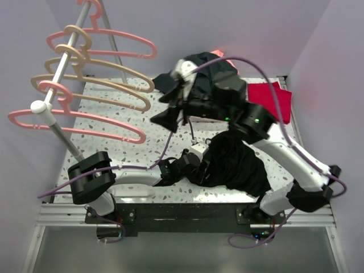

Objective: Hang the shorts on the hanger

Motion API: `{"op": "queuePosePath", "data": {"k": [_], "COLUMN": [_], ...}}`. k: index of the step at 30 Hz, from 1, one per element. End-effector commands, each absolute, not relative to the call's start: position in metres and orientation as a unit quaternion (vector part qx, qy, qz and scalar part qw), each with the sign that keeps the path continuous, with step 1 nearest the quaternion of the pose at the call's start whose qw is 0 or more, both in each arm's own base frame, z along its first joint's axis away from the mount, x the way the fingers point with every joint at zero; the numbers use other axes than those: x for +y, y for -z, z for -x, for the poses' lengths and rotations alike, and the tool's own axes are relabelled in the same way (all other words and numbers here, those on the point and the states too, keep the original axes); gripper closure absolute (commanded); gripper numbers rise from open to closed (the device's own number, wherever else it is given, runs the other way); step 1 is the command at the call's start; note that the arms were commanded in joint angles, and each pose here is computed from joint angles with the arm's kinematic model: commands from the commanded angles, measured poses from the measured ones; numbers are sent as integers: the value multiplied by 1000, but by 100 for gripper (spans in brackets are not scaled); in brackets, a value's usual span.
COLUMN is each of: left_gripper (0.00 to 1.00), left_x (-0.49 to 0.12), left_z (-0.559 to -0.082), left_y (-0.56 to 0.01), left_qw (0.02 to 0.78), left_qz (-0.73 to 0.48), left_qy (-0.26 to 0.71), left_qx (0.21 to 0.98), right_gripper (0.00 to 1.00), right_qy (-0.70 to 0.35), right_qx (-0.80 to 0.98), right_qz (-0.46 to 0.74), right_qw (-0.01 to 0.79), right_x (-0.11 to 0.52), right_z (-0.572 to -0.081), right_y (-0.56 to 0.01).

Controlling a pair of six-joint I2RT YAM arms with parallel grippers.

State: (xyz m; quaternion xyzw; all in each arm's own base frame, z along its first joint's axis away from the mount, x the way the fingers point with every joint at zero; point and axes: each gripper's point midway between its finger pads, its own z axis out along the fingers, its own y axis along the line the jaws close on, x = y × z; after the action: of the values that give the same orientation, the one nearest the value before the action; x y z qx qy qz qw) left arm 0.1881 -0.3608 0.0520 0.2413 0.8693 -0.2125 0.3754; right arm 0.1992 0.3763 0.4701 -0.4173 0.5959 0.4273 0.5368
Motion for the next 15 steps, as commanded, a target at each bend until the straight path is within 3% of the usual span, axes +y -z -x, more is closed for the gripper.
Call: {"op": "queuePosePath", "data": {"k": [1,10,13,14,15], "left_gripper": [26,26,26,27,27], "left_x": [-370,-367,-367,-366,-366], "left_z": [-188,-184,-185,-185,-185], "left_y": [-55,-54,-57,-57,-59], "left_qw": [377,372,375,375,375], "left_qz": [-252,-255,-254,-254,-254], "left_qy": [231,232,233,232,233], "left_qx": [861,862,861,861,860], "right_gripper": [27,31,49,61,67], "right_qy": [-416,-385,-383,-381,-381], "right_qx": [560,582,583,584,582], "right_qz": [484,513,510,509,508], "right_qw": [528,501,504,505,507], "right_x": [411,465,471,472,472], "right_z": [-177,-177,-181,-182,-183], "right_y": [-470,-434,-432,-431,-432]}}
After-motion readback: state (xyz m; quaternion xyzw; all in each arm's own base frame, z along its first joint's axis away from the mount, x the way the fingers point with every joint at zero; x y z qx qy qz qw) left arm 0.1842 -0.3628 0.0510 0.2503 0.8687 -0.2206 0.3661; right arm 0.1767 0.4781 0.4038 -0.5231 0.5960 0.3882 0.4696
